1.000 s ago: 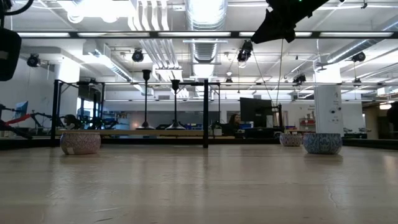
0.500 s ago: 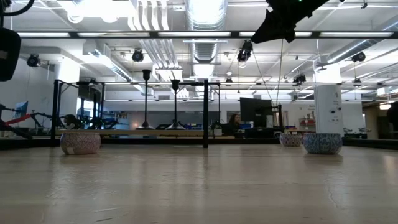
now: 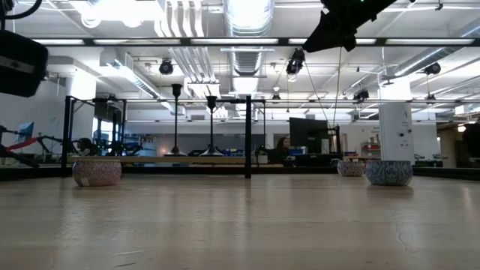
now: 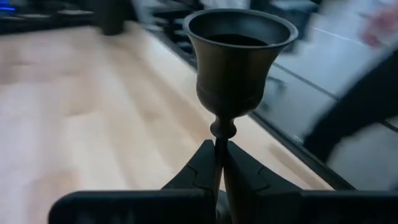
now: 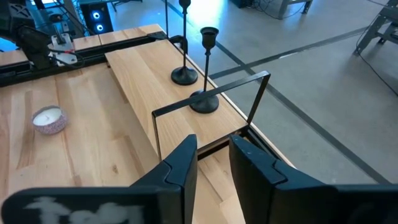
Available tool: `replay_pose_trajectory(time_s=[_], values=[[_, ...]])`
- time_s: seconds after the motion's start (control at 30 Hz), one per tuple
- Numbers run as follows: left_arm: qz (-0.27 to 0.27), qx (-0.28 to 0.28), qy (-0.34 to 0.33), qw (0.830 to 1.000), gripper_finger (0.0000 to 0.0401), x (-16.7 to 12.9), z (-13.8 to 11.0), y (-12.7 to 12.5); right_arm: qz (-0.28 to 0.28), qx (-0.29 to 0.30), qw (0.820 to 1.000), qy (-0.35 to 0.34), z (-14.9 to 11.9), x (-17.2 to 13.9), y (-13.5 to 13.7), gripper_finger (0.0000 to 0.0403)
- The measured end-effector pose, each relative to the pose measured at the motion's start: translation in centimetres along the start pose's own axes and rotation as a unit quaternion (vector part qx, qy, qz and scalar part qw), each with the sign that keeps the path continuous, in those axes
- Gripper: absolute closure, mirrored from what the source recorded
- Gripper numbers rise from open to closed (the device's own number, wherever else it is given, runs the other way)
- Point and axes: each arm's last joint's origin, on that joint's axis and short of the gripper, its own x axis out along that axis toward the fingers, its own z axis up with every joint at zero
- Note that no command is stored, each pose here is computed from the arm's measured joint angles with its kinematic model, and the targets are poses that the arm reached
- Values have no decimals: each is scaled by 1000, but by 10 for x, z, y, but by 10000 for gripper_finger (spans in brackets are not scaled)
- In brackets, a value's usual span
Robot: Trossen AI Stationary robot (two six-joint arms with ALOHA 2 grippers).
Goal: Pick & Place candle stick holders
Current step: Align the black candle holder with the black candle holders on the shelf
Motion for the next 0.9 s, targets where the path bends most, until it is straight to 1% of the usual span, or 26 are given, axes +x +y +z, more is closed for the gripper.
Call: replay_pose_trajectory(time_s=[0.1, 0.17, 0.27, 0.37, 0.43, 0.57, 0.67, 0.73, 0.8, 0.9], values=[[79, -34, -30, 996, 384, -1, 5, 7, 0, 0, 1000, 0, 0, 0, 0, 314], [117, -39, -47, 991, 384, 0, 14, 10, 0, 0, 1000, 0, 0, 0, 0, 317], [165, -21, -59, 984, 384, 8, 39, 15, 0, 0, 1000, 0, 0, 0, 0, 324], [215, 5, -24, 976, 384, 18, 67, 28, 0, 0, 1000, 0, 0, 0, 0, 330], [232, 13, -7, 973, 384, 26, 84, 39, 0, 0, 1000, 0, 0, 0, 0, 334], [258, 35, -9, 965, 384, 45, 108, 66, 0, 0, 1000, 0, 0, 0, 0, 339], [272, 39, -6, 961, 384, 64, 117, 86, 0, 0, 1000, 0, 0, 0, 0, 339], [295, 34, -8, 955, 384, 75, 121, 100, 0, 0, 1000, 0, 0, 0, 0, 337], [327, 25, -5, 945, 384, 80, 121, 112, 0, 0, 1000, 0, 0, 0, 0, 333], [379, 9, -12, 925, 384, 80, 122, 124, 0, 0, 1000, 0, 0, 0, 0, 327]])
